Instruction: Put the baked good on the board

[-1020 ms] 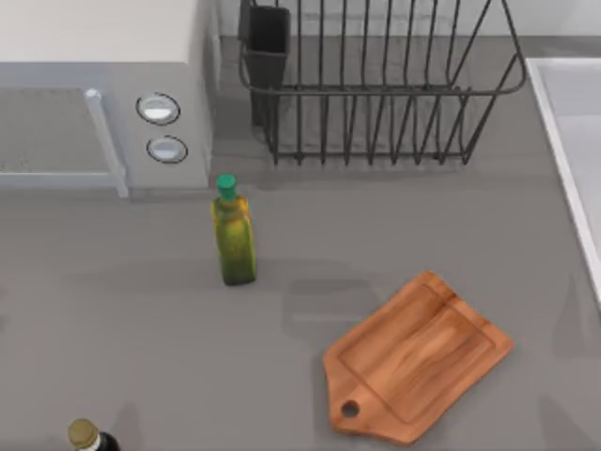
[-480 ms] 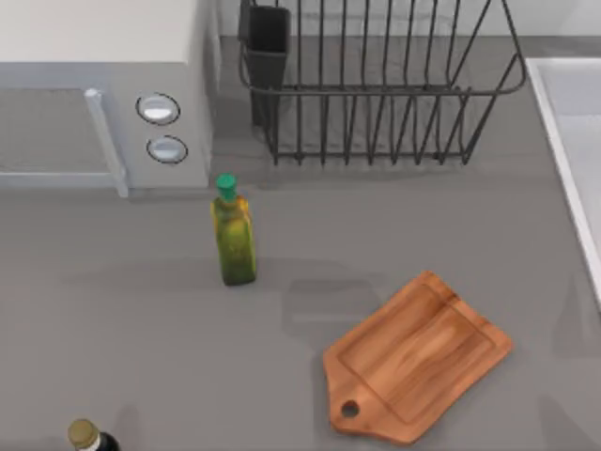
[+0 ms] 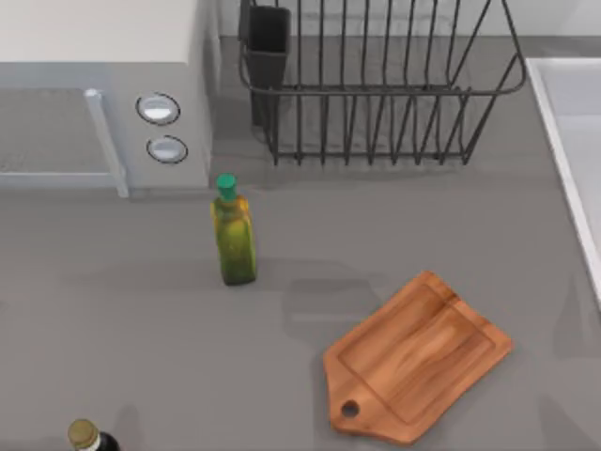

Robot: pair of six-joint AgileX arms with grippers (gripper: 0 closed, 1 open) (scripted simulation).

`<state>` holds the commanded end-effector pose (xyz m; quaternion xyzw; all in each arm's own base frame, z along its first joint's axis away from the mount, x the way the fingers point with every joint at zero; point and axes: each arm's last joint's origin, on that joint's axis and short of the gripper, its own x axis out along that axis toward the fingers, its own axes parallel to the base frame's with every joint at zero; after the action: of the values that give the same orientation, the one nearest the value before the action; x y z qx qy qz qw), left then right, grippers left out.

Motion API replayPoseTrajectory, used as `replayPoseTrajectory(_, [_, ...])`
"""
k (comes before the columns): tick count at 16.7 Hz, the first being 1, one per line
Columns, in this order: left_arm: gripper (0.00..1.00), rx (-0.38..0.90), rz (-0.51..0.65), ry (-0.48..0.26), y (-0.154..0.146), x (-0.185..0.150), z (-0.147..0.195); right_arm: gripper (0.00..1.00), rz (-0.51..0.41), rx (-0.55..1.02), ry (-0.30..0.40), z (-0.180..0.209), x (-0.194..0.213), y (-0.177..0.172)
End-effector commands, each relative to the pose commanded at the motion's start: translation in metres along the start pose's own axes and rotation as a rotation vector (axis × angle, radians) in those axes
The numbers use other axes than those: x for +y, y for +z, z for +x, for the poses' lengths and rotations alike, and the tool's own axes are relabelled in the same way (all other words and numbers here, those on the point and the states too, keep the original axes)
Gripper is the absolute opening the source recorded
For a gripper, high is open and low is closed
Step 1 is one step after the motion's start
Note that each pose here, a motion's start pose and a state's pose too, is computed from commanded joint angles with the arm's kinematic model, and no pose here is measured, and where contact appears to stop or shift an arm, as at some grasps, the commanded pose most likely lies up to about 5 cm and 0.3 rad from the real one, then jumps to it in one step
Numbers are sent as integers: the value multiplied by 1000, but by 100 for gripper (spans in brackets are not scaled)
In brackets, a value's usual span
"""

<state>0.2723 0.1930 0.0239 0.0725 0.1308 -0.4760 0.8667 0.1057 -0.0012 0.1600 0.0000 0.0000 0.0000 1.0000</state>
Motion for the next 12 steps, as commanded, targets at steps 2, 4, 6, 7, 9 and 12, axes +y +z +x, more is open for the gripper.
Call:
replayPoseTrajectory(2, [0, 0, 0, 0, 0, 0, 0, 100, 0, 0, 0, 0, 0, 0])
replayPoseTrajectory(4, [0, 0, 0, 0, 0, 0, 0, 100, 0, 0, 0, 0, 0, 0])
replayPoseTrajectory(6, [0, -1, 0, 4, 0, 0, -1, 100, 0, 0, 0, 0, 0, 0])
replayPoseTrajectory(7, [0, -3, -1, 8, 4, 1, -3, 100, 0, 0, 0, 0, 0, 0])
replayPoseTrajectory(9, [0, -9, 2, 16, 17, 3, -10, 100, 0, 0, 0, 0, 0, 0])
replayPoseTrajectory(12, [0, -12, -5, 17, 50, 4, -21, 100, 0, 0, 0, 0, 0, 0])
